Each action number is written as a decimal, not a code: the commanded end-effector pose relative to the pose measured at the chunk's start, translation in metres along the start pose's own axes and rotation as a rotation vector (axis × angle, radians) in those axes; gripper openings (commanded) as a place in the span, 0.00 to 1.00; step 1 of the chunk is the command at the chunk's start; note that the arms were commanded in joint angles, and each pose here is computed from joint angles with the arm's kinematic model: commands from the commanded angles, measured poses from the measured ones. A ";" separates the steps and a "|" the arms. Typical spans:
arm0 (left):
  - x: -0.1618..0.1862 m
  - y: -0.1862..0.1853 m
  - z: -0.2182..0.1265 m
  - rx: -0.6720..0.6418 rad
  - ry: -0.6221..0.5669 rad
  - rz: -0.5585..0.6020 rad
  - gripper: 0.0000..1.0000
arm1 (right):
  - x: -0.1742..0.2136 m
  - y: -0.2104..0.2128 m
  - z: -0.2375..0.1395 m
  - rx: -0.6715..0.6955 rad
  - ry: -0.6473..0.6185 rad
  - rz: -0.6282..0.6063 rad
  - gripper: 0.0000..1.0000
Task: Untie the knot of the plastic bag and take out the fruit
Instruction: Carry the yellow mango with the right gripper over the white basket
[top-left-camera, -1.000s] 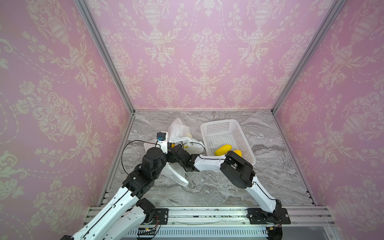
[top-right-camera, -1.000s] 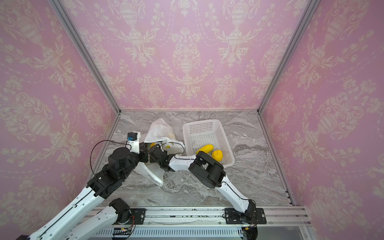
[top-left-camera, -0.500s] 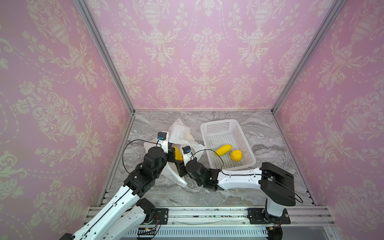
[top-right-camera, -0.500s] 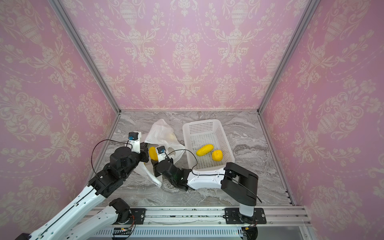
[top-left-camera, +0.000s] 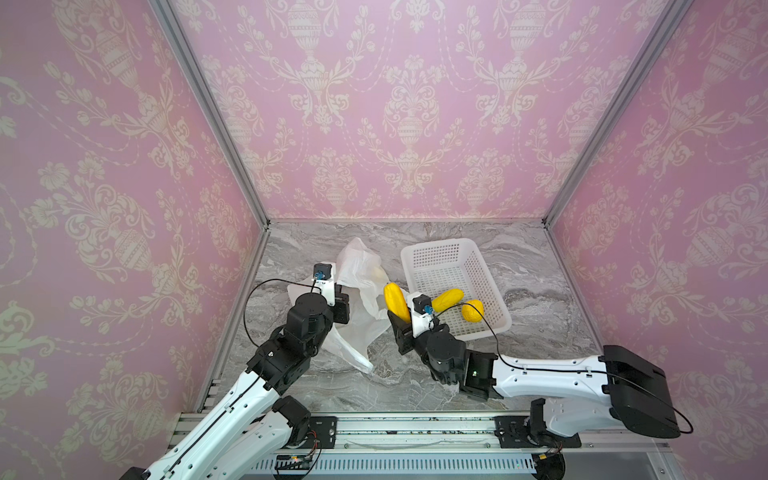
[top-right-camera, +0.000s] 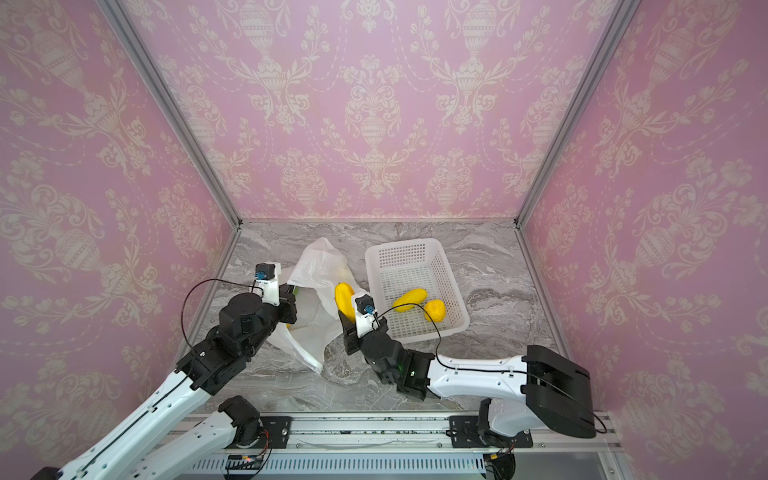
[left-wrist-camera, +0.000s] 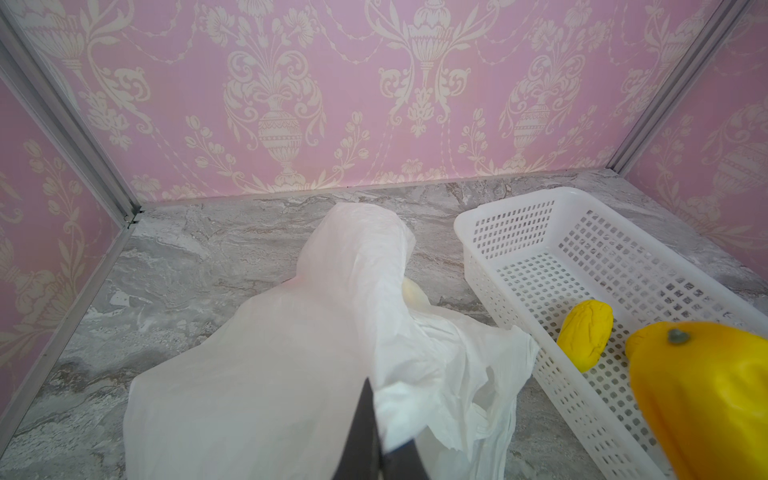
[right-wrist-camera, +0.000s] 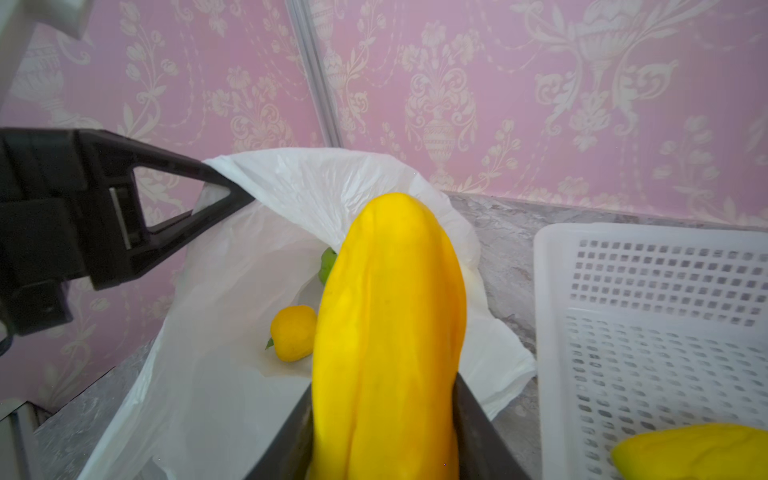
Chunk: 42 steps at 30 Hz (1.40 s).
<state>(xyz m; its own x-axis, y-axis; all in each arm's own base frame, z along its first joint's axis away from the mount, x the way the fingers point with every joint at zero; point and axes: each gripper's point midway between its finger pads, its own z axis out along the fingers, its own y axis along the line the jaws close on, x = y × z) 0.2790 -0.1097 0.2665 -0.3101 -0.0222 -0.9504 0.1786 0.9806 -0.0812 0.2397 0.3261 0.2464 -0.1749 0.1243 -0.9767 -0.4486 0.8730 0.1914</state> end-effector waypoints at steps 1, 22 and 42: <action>0.003 0.003 0.000 -0.009 0.008 -0.013 0.00 | -0.014 -0.054 -0.013 0.209 -0.047 -0.022 0.18; 0.002 0.001 0.001 -0.001 0.009 -0.008 0.00 | 0.085 -0.238 0.079 0.546 0.658 0.213 0.14; 0.000 0.001 0.003 -0.001 0.007 -0.004 0.00 | 0.083 -0.260 0.085 0.562 0.663 0.248 0.73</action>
<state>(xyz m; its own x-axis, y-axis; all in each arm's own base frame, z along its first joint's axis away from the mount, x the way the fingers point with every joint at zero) 0.2798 -0.1102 0.2649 -0.3148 -0.0194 -0.9490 0.1782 0.9808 -0.0791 0.4241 0.1564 0.0841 -0.7946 0.1881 -0.5773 0.1345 0.9817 0.1349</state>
